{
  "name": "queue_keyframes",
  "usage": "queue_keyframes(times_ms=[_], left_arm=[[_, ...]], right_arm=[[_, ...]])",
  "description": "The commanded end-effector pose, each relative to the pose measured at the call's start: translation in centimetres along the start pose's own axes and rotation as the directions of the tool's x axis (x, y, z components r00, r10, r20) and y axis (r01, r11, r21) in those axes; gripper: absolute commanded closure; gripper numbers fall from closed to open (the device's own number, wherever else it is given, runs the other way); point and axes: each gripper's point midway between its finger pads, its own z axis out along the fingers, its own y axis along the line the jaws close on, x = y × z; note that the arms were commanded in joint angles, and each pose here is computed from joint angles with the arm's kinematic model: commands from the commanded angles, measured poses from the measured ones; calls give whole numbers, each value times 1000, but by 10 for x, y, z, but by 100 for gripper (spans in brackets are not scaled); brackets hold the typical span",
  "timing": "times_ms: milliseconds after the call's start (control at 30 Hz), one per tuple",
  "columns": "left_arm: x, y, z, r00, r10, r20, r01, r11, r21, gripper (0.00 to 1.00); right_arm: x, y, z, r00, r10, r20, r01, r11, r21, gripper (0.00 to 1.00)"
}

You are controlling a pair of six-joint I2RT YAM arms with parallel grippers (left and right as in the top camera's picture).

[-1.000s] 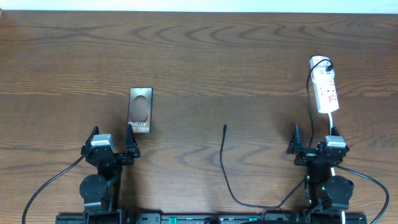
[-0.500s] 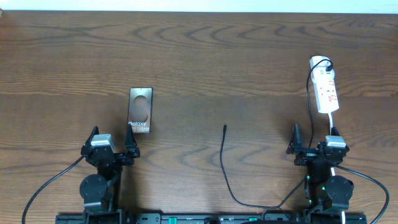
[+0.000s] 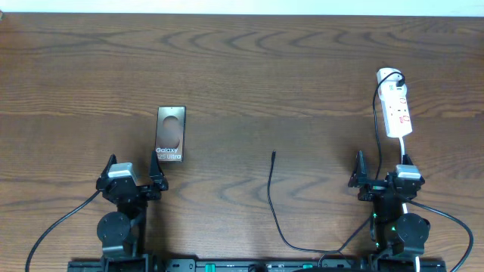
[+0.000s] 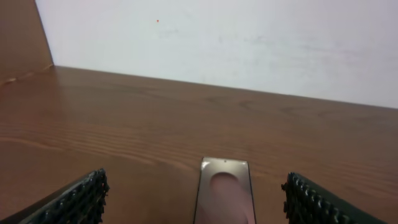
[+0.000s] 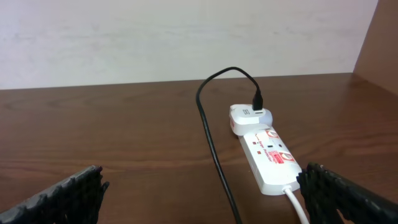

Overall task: Plug charger to phone and switch on socket
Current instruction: 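Raise the left arm and move the left gripper above the boxed phone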

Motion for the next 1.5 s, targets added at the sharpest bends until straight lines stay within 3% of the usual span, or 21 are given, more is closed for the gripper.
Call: queue_keyframes(times_ms=[0,400,733,1133,1467], left_arm=[[-9,-2,0,999,-4,39,3,1000,11,11],[-73,-19,-12,990,43,134,-54,995,79,11],[-130,-24,6,994,80,72,-85,994,74,11],[-184,-28,53,983,112,-144,-102,992,75,11],[-188,-27,89,894,104,-435,-80,994,72,11]], right_arm=[[0,-2,0,1000,-8,0,8,1000,11,1],[0,-2,0,1000,-8,0,8,1000,11,1],[0,-2,0,1000,-8,0,8,1000,11,1],[0,-2,0,1000,-8,0,8,1000,10,1],[0,-2,0,1000,-8,0,8,1000,11,1]])
